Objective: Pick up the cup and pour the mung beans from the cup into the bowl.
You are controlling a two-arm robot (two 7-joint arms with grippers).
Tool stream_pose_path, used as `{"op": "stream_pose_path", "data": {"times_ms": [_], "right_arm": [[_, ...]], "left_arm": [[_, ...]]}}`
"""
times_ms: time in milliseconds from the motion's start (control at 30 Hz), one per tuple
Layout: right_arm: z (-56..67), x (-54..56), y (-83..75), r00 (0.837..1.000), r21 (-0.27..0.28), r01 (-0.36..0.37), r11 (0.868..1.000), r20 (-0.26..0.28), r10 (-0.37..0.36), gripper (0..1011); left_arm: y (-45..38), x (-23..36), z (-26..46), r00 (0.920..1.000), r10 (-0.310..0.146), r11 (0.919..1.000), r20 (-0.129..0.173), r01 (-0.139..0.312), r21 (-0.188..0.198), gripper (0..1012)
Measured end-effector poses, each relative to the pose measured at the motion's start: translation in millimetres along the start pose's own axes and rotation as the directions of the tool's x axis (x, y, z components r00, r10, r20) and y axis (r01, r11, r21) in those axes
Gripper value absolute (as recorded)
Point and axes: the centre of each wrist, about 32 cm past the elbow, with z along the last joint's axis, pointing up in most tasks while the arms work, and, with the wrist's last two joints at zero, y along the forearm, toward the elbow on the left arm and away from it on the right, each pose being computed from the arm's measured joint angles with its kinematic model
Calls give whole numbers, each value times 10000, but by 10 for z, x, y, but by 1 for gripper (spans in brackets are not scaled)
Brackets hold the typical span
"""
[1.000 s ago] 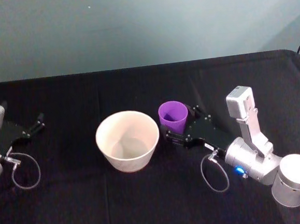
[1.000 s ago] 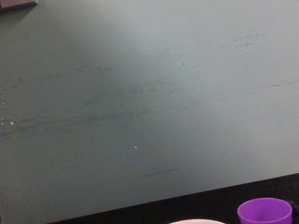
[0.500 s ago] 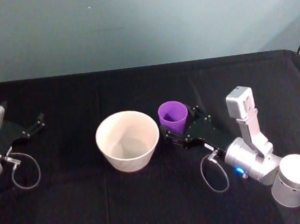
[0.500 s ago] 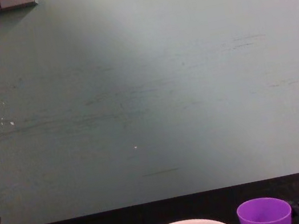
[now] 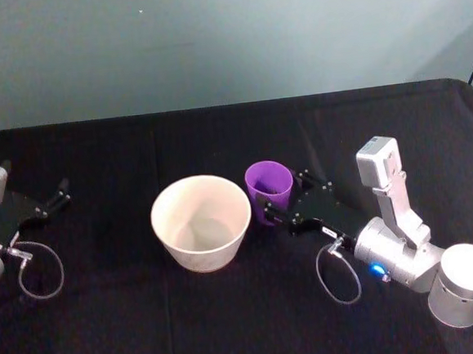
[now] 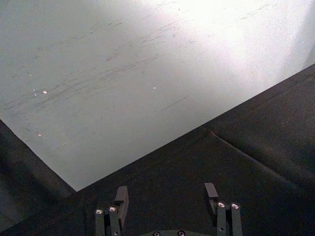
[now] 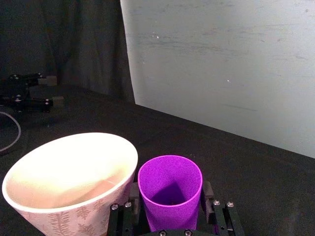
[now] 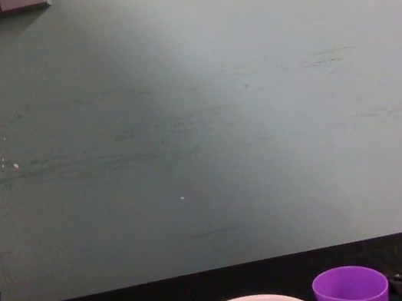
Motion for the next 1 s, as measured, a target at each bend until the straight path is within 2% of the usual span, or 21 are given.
{"op": "stream_pose_path", "data": {"times_ms": [333,467,533,767,1000], "right_arm": [[0,1,-1,10000,3,6,10000,-5,-6,708],[123,46,-92,10000,216,13,9998,43,-14,705],[145,57,-111,10000,229,16,9997,39,-17,706],[391,191,-303,9994,541,170,9984,-316,-153,706],[682,346,-487,9979,391,31,9992,-641,-6,706]], "left_arm": [[0,0,0,10000,-1,10000,-1,1,0,1000],[0,0,0,10000,0,10000,0,0,0,1000],[0,0,0,10000,-1,10000,0,1,0,1000],[0,0,0,10000,0,10000,0,0,-1,1000],[0,0,0,10000,0,10000,0,0,-1,1000]]}}
